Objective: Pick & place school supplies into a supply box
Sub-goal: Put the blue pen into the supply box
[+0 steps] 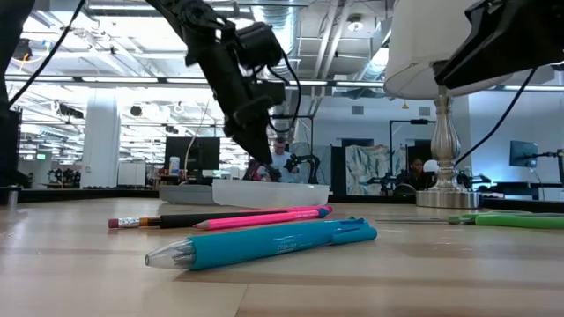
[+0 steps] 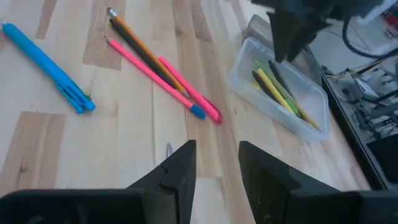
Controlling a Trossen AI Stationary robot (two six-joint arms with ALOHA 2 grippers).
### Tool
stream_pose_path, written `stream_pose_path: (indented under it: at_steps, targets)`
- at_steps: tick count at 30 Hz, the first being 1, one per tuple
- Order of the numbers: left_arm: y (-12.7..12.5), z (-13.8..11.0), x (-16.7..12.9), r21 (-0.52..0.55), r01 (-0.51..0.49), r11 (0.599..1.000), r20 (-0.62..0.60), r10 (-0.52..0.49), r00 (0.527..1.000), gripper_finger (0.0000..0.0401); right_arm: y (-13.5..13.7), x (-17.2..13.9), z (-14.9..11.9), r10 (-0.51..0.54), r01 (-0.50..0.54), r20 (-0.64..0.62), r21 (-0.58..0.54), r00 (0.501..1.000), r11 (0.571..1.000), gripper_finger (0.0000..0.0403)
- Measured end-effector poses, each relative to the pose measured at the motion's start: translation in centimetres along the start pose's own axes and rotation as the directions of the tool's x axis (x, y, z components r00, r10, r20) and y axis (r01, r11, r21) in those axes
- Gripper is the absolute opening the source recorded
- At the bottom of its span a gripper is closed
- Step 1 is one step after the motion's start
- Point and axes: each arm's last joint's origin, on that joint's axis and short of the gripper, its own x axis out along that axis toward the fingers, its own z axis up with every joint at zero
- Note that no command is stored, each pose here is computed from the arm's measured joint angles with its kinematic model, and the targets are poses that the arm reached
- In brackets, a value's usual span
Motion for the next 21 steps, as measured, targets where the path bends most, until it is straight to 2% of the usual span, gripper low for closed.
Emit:
stream_pose_path:
  at_steps: [4,8,14,17,21]
  targets:
    - [-2.0,-0.2,-2.1,0.054,-0.004,0.999,-0.006,0.004,1.000,0.0136,-0.4,0.5,0.1,-0.002,0.003,-0.017,0.018,1.000,1.000,0.0116]
    - [-5.3,-0.8,-4.0,0.116,0.010,0.993,-0.027,-0.007,1.000,0.0133,-0.3,1.8,0.3,0.084,-0.081,-0.064,0.049,0.994,0.996,0.0116]
    - [-11.7,-2.8,-5.8,0.272,-0.012,0.962,-0.028,0.021,0.999,0.0132,2.2,4.9,0.4,0.201,-0.206,-0.074,-0.065,0.977,0.976,0.0116]
    - [-14.3,-4.2,-6.5,0.306,-0.032,0.952,-0.008,0.036,0.999,0.0132,2.9,6.6,0.1,0.237,-0.247,-0.091,-0.127,0.967,0.961,0.0116]
    - [-16.9,-6.5,-7.4,0.309,-0.071,0.948,0.021,0.067,0.997,0.0132,3.0,8.1,0.4,0.291,-0.299,-0.078,-0.151,0.954,0.942,0.0116]
